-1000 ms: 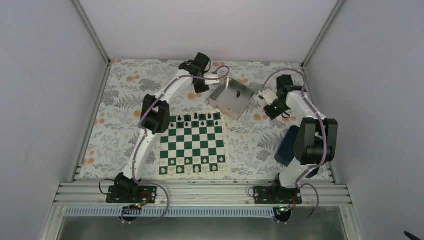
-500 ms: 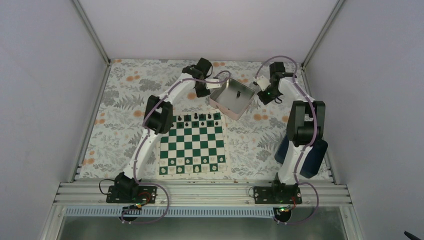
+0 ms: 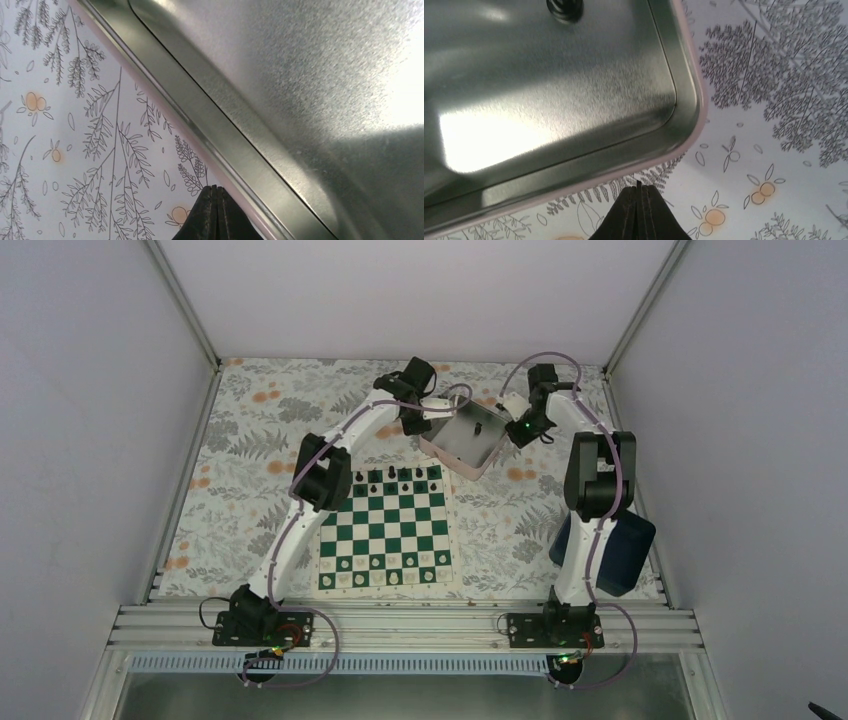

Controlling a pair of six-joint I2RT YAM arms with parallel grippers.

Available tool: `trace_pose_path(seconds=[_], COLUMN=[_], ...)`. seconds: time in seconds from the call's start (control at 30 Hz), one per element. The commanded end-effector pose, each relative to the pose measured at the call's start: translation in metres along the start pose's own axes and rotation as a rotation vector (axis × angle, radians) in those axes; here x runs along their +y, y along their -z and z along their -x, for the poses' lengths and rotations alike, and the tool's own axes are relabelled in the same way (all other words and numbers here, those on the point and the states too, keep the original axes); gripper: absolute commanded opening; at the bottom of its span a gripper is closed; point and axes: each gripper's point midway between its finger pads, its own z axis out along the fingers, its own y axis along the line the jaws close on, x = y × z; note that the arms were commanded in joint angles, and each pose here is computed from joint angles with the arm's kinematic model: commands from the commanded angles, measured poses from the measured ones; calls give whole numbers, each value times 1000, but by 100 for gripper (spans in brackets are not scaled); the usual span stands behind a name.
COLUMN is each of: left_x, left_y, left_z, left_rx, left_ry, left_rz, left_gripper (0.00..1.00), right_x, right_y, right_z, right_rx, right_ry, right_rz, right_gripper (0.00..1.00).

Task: Set up the chess pieces on the board
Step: Adjust the storage box at the center of the board.

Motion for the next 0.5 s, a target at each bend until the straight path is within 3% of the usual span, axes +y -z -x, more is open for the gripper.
trace_pose_path(seconds=[0.0, 0.47], left_x=[1, -23], left_y=[0, -9], left_z=[17, 46], left_rx=[-44, -80], left_ry=[-1, -69], left_rz=[18, 7], left_gripper=[2, 2], right_x=[0, -18], right_y=[0, 4], right_z=[21, 34], right_rx=[-53, -91], right_ry=[-5, -38], right_rz=[-1, -73], right_gripper=[4, 4])
